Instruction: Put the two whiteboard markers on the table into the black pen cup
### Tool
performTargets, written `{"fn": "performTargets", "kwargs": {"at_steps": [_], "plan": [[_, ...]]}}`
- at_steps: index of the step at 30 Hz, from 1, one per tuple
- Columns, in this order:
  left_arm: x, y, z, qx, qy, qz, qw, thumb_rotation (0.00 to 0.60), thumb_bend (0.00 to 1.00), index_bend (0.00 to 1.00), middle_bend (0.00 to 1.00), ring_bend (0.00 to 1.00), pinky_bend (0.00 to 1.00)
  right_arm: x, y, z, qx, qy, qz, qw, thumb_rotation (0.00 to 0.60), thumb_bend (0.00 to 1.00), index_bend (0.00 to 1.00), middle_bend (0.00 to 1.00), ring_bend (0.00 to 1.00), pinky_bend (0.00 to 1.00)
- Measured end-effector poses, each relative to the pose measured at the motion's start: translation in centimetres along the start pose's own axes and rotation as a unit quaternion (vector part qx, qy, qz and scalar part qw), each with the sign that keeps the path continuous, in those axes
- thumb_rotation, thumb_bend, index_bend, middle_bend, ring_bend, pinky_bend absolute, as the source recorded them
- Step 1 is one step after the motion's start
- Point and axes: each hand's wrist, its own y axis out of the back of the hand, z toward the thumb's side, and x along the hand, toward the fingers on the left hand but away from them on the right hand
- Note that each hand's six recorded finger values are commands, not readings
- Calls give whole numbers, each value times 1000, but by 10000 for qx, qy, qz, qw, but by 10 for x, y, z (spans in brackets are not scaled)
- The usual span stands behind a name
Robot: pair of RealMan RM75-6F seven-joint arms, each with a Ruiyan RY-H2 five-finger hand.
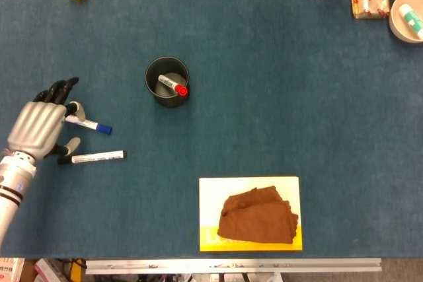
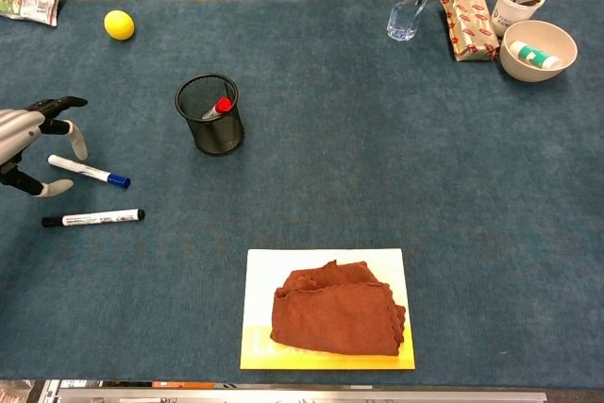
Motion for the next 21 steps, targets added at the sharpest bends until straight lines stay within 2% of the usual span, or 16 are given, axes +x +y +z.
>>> {"fn": "performTargets", "kwargs": {"at_steps": [9,12,21], "plan": [[9,-4,3,-49,29,-63,10000,600,269,423,0,0,171,0,2,0,-41,-5,-14,10000,600,0,396,365,267,399],[11,-6,2,-31,80,-106,9999,600,296,424,0,0,171,0,3,0,-57,-2,-25,10000,600,0,396,365,267,399],[21,-13,-8,-128,505,-358,9980,600,325,431,0,0,171,0,2,-1,-58,-6,-6,10000,600,0,396,365,267,399]]}}
